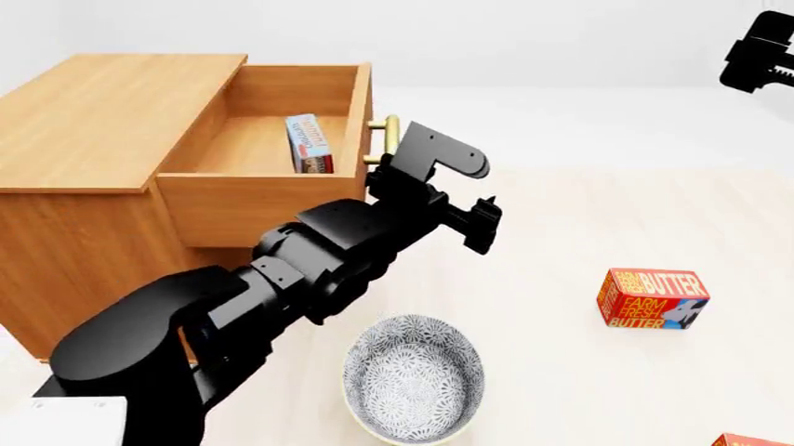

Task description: Put the chocolate pudding in the top drawer of the cabinet and close it.

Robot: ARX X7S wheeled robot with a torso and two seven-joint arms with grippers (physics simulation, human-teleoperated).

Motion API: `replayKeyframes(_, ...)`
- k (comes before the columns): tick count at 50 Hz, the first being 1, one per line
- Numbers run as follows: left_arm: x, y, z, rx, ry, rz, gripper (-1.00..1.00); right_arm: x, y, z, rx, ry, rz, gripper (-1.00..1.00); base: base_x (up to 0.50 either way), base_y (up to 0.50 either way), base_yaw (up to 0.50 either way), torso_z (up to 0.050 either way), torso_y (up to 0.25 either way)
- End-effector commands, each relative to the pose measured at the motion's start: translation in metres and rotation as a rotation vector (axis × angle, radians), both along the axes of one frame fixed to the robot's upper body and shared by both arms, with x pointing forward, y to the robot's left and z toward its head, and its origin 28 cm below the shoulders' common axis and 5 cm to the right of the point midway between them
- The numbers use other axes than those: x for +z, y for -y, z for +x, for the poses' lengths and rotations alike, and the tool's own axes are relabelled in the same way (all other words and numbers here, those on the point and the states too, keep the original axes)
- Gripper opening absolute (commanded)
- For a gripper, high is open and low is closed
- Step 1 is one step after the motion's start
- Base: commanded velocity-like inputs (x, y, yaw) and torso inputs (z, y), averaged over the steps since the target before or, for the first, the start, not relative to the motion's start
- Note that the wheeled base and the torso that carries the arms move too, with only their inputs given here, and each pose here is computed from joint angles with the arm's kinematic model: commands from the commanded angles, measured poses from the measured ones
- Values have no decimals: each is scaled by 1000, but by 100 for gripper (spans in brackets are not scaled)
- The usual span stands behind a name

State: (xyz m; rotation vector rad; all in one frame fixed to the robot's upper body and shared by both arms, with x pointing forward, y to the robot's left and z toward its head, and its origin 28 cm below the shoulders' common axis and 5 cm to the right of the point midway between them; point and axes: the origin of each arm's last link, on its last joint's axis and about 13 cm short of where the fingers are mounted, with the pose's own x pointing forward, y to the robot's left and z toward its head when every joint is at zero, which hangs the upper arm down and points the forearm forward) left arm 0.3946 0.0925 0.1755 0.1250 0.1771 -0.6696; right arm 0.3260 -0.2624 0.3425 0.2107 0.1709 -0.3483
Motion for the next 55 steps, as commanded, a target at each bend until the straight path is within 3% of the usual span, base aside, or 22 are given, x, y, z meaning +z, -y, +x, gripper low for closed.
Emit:
replayKeyframes(1,-5,-19,10,68,-9,8,100,0,1,-2,1,1,3,100,0,0,0,0,0)
replayKeyframes(24,2,-82,32,267,10,14,100,0,-7,8,19,3,4,100,9,0,-1,0,0)
replayKeyframes(31,0,-90,32,296,-1,5,100,-1,-7,7,22,1,5,100,9,0,-2,0,0)
replayKeyframes(42,9,-97,34,351,-29,-106,100,-1,-6,6,21,-1,3,100,12,0,-1,0,0)
replayKeyframes(55,10,-109,34,405,-47,-157,100,-4,-8,9,20,-2,6,100,12,0,-1,0,0)
